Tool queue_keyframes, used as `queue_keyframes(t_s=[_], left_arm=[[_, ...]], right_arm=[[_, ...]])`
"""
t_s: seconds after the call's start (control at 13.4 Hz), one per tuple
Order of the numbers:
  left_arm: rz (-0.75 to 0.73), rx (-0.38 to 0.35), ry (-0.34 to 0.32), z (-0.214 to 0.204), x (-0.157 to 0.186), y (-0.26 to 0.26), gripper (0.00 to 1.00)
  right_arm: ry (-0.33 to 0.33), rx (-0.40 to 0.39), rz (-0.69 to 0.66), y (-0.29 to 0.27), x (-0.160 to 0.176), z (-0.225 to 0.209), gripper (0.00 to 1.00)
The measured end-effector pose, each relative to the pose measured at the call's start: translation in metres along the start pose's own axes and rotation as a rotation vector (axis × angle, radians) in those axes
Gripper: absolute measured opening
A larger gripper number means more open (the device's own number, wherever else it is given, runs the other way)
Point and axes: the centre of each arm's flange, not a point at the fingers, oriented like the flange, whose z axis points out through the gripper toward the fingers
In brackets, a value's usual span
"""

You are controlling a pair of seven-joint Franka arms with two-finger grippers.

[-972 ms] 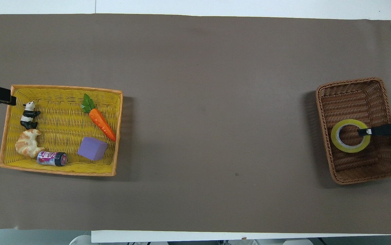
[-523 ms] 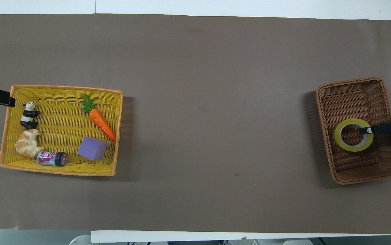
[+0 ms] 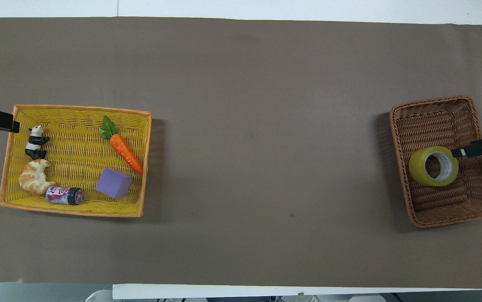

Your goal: Move tape to another basket

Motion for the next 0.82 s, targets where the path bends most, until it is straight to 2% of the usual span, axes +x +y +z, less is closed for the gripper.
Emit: queue_keyframes(t_s=[0.22, 0.45, 0.6, 0.82], left_arm=[[0.0, 0.0, 0.0, 0.0, 0.0, 0.0, 1.0], [0.0, 0.0, 0.0, 0.0, 0.0, 0.0, 1.0], [0.0, 0.0, -0.001, 0.0, 0.0, 0.0, 1.0], [0.0, 0.0, -0.001, 0.0, 0.0, 0.0, 1.0]], right_arm=[[-0.001, -0.108, 0.055, -0.057, 0.018, -0.043, 1.0], [-0.071, -0.202, 0.196, -0.122, 0.023, -0.084, 1.0], [-0.094, -0.267, 0.276, -0.17, 0.031, -0.114, 1.0], [-0.107, -0.293, 0.306, -0.202, 0.033, -0.148, 1.0]])
